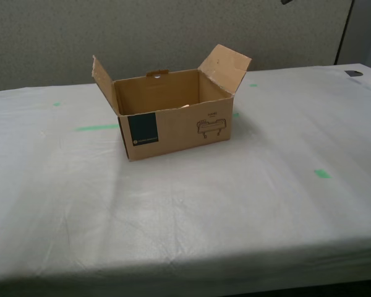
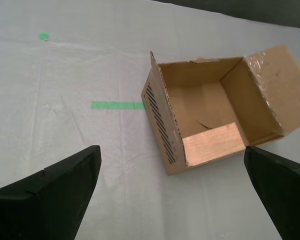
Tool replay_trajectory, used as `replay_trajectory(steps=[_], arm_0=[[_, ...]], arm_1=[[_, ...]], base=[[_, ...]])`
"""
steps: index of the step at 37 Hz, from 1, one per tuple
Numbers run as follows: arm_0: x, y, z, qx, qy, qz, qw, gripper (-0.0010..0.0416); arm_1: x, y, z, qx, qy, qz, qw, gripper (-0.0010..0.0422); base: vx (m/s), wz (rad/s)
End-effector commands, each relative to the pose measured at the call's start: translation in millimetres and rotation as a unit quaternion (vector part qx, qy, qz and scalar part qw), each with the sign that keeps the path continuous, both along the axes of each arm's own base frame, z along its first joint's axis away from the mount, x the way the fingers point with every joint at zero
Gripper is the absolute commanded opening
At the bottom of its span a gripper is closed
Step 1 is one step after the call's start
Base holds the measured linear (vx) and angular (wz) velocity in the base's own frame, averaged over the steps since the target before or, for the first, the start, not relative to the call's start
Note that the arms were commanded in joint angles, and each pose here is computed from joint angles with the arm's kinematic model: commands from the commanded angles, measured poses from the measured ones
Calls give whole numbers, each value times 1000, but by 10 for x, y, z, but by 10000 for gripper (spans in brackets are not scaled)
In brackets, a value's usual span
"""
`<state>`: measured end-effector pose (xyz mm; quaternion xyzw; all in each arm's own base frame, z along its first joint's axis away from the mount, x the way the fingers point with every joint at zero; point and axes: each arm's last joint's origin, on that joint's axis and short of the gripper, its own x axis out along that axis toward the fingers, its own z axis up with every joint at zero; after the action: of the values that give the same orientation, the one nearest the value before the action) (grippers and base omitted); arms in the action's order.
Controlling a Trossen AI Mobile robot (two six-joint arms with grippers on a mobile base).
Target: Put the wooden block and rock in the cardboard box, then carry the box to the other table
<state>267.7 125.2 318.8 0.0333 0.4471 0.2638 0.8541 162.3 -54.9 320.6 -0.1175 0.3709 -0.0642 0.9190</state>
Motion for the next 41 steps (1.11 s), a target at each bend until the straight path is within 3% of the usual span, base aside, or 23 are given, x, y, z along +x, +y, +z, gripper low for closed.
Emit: replay_trajectory(steps=[1,13,41], arm_0=[[-130,-56,-32,5,-8,-3,1000,387],[-387,-168,-86,9,-16,-4,1000,387],[-410,-178,-98,9,-15,-4,1000,387]], arm_1=[[-23,15,-81,20,3,2,1000,391],[-57,27,-283,45,18,-13,999,391],[-77,33,-290,45,25,-15,999,391]], base=[[0,0],[0,0],[0,0]])
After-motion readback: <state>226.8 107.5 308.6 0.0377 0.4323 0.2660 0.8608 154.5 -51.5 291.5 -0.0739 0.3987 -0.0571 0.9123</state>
